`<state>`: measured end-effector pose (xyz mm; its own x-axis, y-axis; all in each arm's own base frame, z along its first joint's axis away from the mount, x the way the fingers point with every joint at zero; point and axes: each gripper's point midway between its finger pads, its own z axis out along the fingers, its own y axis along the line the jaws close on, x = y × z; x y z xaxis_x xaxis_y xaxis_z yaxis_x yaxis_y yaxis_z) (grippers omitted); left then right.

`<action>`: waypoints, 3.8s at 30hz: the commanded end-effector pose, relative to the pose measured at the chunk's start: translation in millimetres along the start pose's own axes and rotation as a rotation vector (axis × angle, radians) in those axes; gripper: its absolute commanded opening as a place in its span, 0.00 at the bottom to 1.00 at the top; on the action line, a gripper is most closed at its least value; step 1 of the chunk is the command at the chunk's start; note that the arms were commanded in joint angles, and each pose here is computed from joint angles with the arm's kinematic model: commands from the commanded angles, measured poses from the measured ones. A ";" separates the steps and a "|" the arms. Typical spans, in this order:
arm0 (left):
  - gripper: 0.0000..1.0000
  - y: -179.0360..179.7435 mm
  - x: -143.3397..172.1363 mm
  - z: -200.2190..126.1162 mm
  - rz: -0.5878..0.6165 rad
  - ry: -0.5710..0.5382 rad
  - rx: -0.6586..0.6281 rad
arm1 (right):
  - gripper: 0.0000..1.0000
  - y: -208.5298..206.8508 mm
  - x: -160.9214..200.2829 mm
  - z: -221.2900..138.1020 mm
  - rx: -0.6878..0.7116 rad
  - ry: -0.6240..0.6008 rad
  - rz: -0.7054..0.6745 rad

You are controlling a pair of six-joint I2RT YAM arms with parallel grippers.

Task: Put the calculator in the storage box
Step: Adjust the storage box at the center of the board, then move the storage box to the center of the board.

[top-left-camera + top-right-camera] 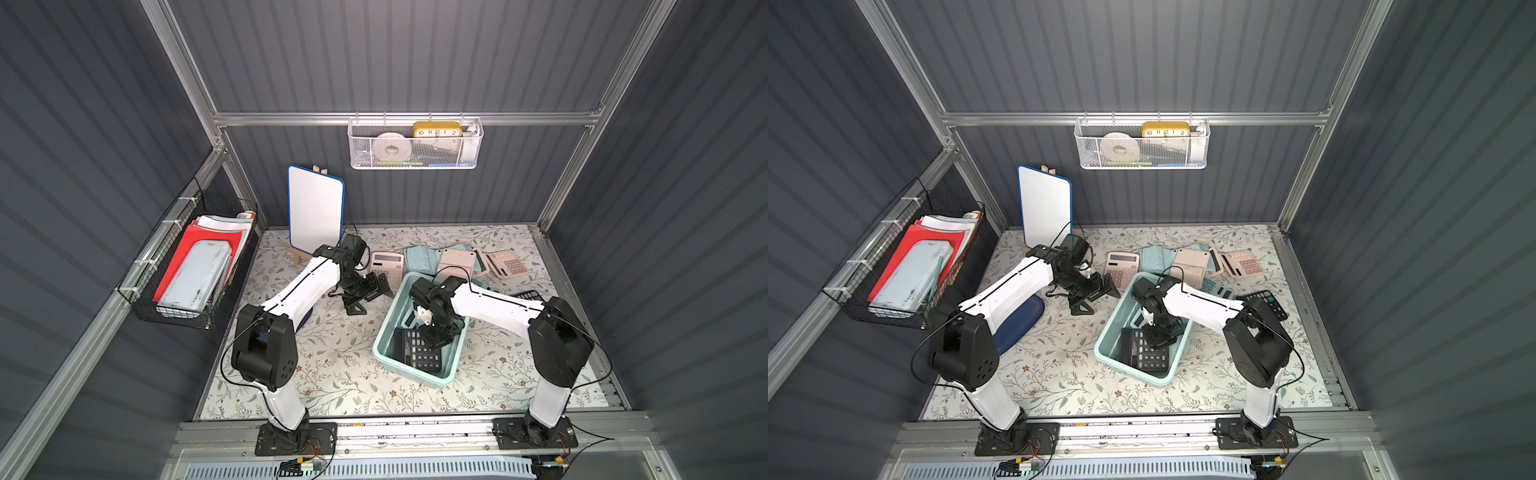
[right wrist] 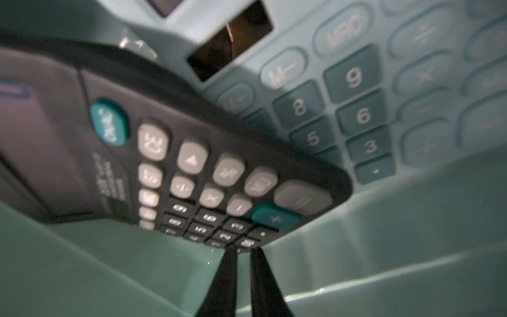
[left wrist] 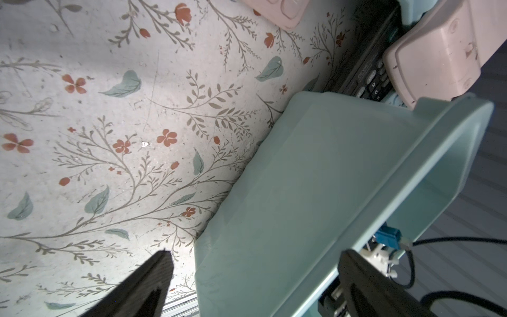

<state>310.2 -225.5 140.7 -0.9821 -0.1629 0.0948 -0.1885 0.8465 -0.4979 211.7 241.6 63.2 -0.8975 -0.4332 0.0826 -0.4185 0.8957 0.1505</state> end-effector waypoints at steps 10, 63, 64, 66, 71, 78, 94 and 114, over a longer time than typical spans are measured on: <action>0.99 0.5 7.8 -26.2 0.036 -0.056 -0.021 | 0.24 -14.1 -55.3 -29.9 -0.085 -0.203 0.085; 0.19 -8.1 17.5 15.8 0.167 -0.116 -0.207 | 0.13 3.4 -21.6 1.7 -0.136 -0.102 0.013; 0.20 -6.8 18.6 12.2 0.168 -0.125 -0.210 | 0.13 5.6 -24.2 2.9 -0.149 -0.104 0.014; 0.23 -2.4 21.5 4.6 0.167 -0.148 -0.220 | 0.14 13.1 -26.6 9.4 -0.189 -0.094 0.018; 0.31 21.2 37.1 -11.6 0.141 -0.189 -0.262 | 0.15 42.1 -29.9 28.5 -0.258 -0.070 -0.040; 0.78 32.8 52.5 -23.2 0.098 -0.221 -0.240 | 0.17 64.3 -33.8 22.6 -0.268 -0.087 -0.092; 0.94 0.6 38.3 -18.1 0.135 -0.191 -0.168 | 0.37 7.2 -48.0 -78.5 -0.077 -0.392 0.033; 0.99 -1.4 -14.8 -52.1 0.123 -0.266 -0.087 | 0.77 -91.7 -51.7 -121.3 -0.328 -0.539 0.570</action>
<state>319.1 -188.0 184.5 -0.9519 -0.2319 -0.2005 -0.1404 0.9112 -0.3873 318.4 154.2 175.0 -0.9151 0.2466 -0.3190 0.0950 0.9008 0.4237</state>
